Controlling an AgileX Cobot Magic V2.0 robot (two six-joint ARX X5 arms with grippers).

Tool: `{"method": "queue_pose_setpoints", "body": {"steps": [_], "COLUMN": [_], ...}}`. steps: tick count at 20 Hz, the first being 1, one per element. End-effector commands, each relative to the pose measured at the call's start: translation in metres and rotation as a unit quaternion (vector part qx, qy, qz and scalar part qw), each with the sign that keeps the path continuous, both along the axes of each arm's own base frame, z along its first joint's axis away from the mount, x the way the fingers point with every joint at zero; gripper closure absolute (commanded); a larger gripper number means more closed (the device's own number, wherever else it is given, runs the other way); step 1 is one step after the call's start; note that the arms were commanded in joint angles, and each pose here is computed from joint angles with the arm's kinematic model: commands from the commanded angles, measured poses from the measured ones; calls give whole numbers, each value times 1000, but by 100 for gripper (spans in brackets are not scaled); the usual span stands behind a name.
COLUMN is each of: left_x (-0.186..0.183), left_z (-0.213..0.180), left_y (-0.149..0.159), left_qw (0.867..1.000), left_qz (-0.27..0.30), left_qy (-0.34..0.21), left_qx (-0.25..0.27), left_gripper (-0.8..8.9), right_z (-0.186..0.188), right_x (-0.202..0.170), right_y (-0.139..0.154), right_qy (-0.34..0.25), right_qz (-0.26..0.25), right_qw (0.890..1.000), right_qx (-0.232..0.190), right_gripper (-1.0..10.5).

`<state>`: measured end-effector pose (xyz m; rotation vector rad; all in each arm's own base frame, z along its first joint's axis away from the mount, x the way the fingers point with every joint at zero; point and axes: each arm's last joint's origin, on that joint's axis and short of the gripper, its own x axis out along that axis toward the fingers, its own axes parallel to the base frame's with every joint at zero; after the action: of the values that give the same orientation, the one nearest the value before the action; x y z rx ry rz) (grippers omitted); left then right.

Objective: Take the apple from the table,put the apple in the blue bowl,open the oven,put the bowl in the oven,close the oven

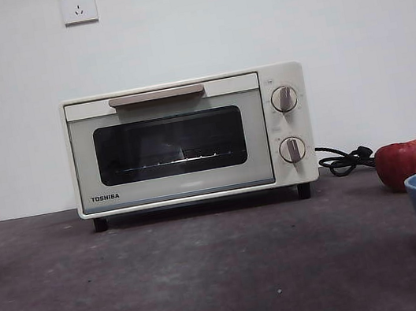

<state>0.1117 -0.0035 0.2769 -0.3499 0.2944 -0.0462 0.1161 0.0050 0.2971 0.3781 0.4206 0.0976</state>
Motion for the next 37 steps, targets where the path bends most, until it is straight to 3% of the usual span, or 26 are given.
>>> {"method": "queue_pose_setpoints", "body": {"steps": [1,4,10,13,17,18,20,25,26,34,37], "left_x": [9,17,34,43,51,52,53,54,54,64,70], "left_z": [11,21,32,30,22,22,21,20,20,13,8], "left_y": [-1,-2,-2,-2,-5,-6,-8,-8,-8,-8,-8], "left_qw": [1000,998,990,981,971,969,966,965,964,959,955], "left_qz": [-8,-20,-29,-41,-102,-121,-143,-150,-153,-155,-156], "left_qy": [27,61,137,189,216,216,216,214,213,234,250], "left_qx": [-3,-8,0,20,25,20,14,28,33,32,30], "left_gripper": [818,818,818,818,818,818,818,818,818,818,818], "right_z": [7,17,30,36,38,37,31,5,-2,-34,-44], "right_x": [18,35,70,91,121,130,149,196,203,254,270], "right_y": [1,2,2,2,2,2,2,1,1,7,10], "right_qy": [57,101,130,139,170,184,212,281,291,330,336], "right_qz": [32,50,51,66,84,85,94,98,98,80,84], "right_qw": [998,994,990,987,980,977,970,951,947,929,926], "right_qx": [-14,-13,-14,-36,-60,-60,-66,-86,-94,-151,-151], "right_gripper": [946,946,947,953,942,906,702,288,247,248,249]}}
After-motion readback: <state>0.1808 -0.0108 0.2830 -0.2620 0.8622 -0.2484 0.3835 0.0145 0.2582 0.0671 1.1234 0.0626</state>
